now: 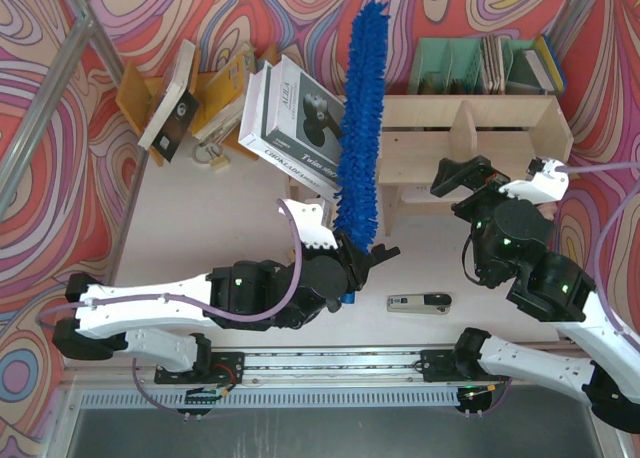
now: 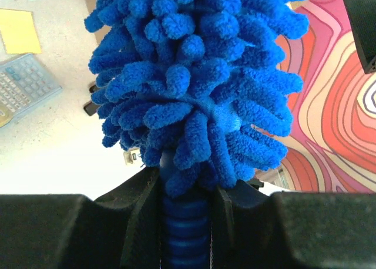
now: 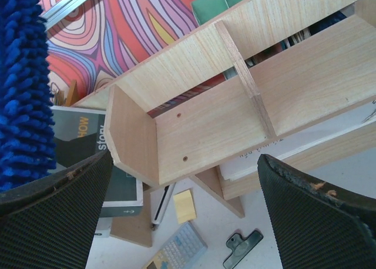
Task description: Dust the bookshelf with a duster
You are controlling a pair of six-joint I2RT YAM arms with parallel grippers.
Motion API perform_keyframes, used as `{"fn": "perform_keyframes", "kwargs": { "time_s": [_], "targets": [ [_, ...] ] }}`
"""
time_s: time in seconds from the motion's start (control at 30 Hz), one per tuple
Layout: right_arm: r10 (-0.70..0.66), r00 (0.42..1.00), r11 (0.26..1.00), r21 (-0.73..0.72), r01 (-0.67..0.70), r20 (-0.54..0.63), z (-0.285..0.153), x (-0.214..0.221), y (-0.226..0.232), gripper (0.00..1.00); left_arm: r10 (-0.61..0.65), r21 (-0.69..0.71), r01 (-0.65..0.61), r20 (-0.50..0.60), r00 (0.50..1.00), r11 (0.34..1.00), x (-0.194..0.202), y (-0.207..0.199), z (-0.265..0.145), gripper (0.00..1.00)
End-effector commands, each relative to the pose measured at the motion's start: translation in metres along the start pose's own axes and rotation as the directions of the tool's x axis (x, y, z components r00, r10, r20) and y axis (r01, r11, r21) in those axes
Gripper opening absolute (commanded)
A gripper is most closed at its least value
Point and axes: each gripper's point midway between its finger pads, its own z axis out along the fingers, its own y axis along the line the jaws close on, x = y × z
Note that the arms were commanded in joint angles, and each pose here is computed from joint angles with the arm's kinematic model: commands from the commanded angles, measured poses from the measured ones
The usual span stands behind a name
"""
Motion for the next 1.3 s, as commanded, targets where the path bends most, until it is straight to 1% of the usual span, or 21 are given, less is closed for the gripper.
{"fn": "perform_keyframes", "kwargs": {
  "time_s": [0.0,0.07,0.2,0.37,0.5,0.6,0.7,0.8,0.97,1.1,1.17,1.27],
  "targets": [
    [0.011,1.0,1.0,0.014,-0.011,0.007,0.0,0.002,-0.005,0.99,-0.063,-0.06,0.07,0.121,0.991,0.996,-0.018,0.002,-0.008,0.0],
    [0.0,1.0,1.0,0.005,0.0,-0.016,0.0,0.011,-0.004,0.99,-0.051,-0.062,0.06,0.138,0.989,0.996,-0.019,-0.003,-0.013,0.0],
    [-0.031,0.997,1.0,-0.002,0.031,-0.066,-0.001,0.033,-0.01,0.99,-0.06,-0.062,0.068,0.128,0.99,0.996,-0.016,-0.006,-0.016,0.0],
    [-0.096,0.991,0.995,-0.036,0.093,-0.091,-0.003,0.069,-0.028,0.99,-0.072,-0.081,0.081,0.113,0.991,0.993,-0.005,0.002,-0.015,0.0],
    [-0.125,0.989,0.992,-0.021,0.123,-0.074,-0.007,0.096,-0.061,0.99,-0.092,-0.101,0.104,0.113,0.989,0.989,0.0,0.011,-0.019,0.0],
    [-0.163,0.985,0.985,-0.067,0.16,-0.051,-0.01,0.112,-0.075,0.99,-0.106,-0.109,0.12,0.125,0.986,0.987,-0.001,0.014,-0.022,0.0],
    [-0.167,0.986,0.98,-0.114,0.163,-0.027,-0.012,0.124,-0.08,0.99,-0.115,-0.113,0.13,0.133,0.984,0.985,0.0,0.014,-0.023,0.0],
    [-0.176,0.984,0.975,-0.144,0.172,-0.012,-0.012,0.132,-0.081,0.99,-0.122,-0.123,0.139,0.132,0.984,0.983,0.002,0.016,-0.022,0.0],
    [-0.232,0.972,0.968,-0.112,0.226,-0.044,-0.007,0.146,-0.084,0.99,-0.115,-0.137,0.131,0.117,0.986,0.982,0.008,0.02,-0.022,0.0],
    [-0.231,0.972,0.969,-0.098,0.225,-0.048,-0.006,0.137,-0.078,0.99,-0.107,-0.143,0.123,0.109,0.988,0.982,0.011,0.021,-0.02,0.0],
    [-0.228,0.972,0.968,-0.116,0.221,-0.051,-0.006,0.132,-0.07,0.99,-0.105,-0.144,0.12,0.107,0.989,0.982,0.012,0.02,-0.02,0.0],
    [-0.262,0.964,0.96,-0.12,0.255,-0.048,-0.003,0.139,-0.07,0.99,-0.105,-0.154,0.12,0.105,0.989,0.981,0.015,0.023,-0.018,0.0]
  ]
}}
